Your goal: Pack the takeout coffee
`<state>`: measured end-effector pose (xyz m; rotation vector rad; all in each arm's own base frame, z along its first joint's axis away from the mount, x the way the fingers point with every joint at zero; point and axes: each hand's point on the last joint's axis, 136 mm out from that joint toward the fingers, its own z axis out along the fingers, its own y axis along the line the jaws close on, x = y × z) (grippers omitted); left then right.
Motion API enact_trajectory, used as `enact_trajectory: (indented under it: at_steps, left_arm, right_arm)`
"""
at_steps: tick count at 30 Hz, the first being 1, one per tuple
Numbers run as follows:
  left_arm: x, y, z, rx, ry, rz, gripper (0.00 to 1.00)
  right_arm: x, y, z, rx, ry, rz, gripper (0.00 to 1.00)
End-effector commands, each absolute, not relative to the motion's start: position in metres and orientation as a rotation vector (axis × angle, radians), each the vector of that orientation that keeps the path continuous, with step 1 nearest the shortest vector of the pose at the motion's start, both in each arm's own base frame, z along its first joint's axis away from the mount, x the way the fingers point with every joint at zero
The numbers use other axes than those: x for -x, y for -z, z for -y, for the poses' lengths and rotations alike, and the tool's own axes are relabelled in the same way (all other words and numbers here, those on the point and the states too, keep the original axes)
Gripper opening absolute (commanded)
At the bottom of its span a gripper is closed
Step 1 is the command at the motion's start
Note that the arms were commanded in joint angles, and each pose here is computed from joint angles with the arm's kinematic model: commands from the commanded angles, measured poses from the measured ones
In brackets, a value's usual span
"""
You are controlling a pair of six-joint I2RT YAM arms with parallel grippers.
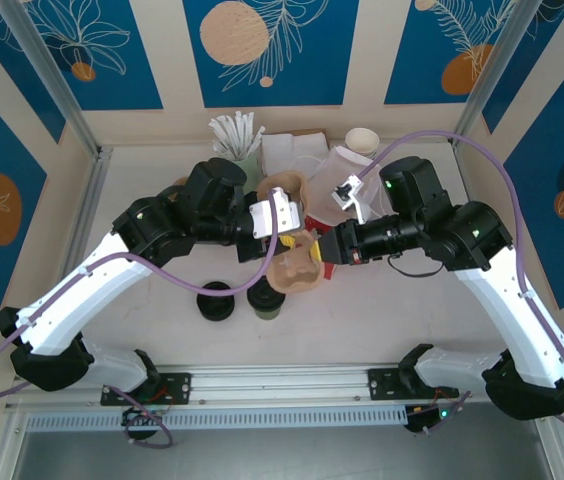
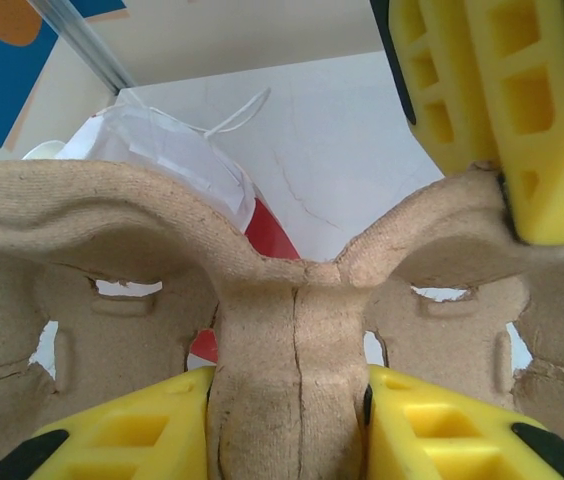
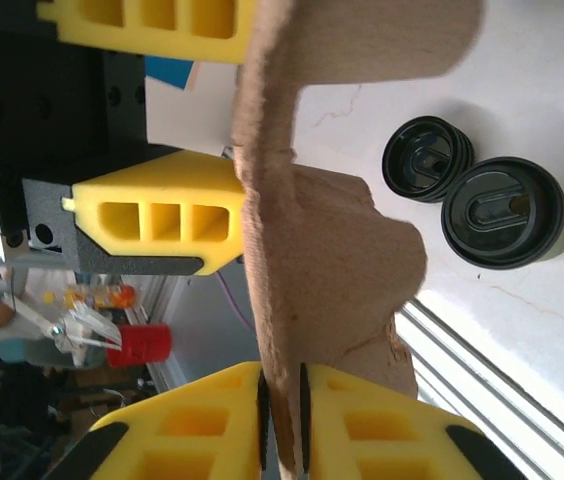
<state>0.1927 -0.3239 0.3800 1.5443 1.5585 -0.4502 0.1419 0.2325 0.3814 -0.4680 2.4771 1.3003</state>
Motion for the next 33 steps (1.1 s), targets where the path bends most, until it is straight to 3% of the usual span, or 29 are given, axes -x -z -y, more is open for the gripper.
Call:
enact_trajectory:
  at_steps: [1,8,16,24,33]
  left_arm:
    - [-0.199,-0.387,0.328,-1.5,0.443,-1.551,0.36]
    - [-0.203,-0.387,0.332,-1.488,0.439,-1.569,0.36]
    - [-0.208,-0.391,0.337,-1.447,0.46,-1.581,0.36]
    - [-0.21,-0.398,0.35,-1.412,0.526,-1.571,0.36]
    - [-0.215,-0.402,0.362,-1.392,0.568,-1.585,0.36]
  right_arm:
    - [-0.139,-0.383,-0.213,0.407,-1.256,-2.463,0.29]
    - [-0.175,-0.378,-0.163,0.094,-1.064,-2.424,0.35]
    - [-0.25,-0.34,-0.091,-0.336,-0.598,-2.421,0.34]
    - [-0.303,-0.307,-0.078,-0.428,-0.476,-2.464,0.35]
    - [-0.326,-0.273,-0.083,-0.469,-0.495,-2.535,0.37]
